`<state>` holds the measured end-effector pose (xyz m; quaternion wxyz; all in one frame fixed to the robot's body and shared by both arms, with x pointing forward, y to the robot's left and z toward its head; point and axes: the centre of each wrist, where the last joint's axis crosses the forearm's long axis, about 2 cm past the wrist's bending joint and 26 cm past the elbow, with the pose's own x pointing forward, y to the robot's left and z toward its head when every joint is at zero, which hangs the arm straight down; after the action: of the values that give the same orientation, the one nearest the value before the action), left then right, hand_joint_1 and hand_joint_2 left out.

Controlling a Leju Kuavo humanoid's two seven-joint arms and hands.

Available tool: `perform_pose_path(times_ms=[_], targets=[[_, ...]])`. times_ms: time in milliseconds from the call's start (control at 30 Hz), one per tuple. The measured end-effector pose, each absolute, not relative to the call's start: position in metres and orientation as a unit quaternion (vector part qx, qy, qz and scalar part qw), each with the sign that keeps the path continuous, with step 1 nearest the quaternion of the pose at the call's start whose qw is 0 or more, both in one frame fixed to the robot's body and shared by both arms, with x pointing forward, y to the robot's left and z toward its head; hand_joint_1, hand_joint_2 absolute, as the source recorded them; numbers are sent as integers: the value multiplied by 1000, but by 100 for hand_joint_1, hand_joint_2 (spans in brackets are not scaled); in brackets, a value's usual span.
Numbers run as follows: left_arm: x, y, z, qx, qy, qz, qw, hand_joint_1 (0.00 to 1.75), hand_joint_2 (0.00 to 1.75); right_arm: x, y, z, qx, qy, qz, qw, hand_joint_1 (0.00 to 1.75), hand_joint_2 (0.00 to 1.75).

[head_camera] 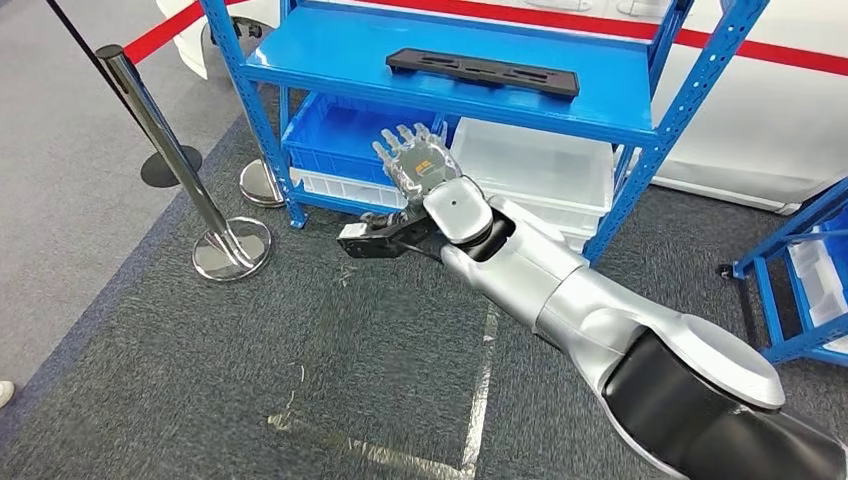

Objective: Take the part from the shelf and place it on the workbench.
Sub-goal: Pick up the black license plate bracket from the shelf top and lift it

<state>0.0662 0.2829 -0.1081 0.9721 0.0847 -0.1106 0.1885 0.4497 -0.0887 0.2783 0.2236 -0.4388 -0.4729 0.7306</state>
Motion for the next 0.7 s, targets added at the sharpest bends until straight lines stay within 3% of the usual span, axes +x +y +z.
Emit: perform_pose_path(times_ms=[700], targets=[[65,283,-108,85,-104,193,972,0,0,466,-126,289,-462,-444,723,259,0,0]])
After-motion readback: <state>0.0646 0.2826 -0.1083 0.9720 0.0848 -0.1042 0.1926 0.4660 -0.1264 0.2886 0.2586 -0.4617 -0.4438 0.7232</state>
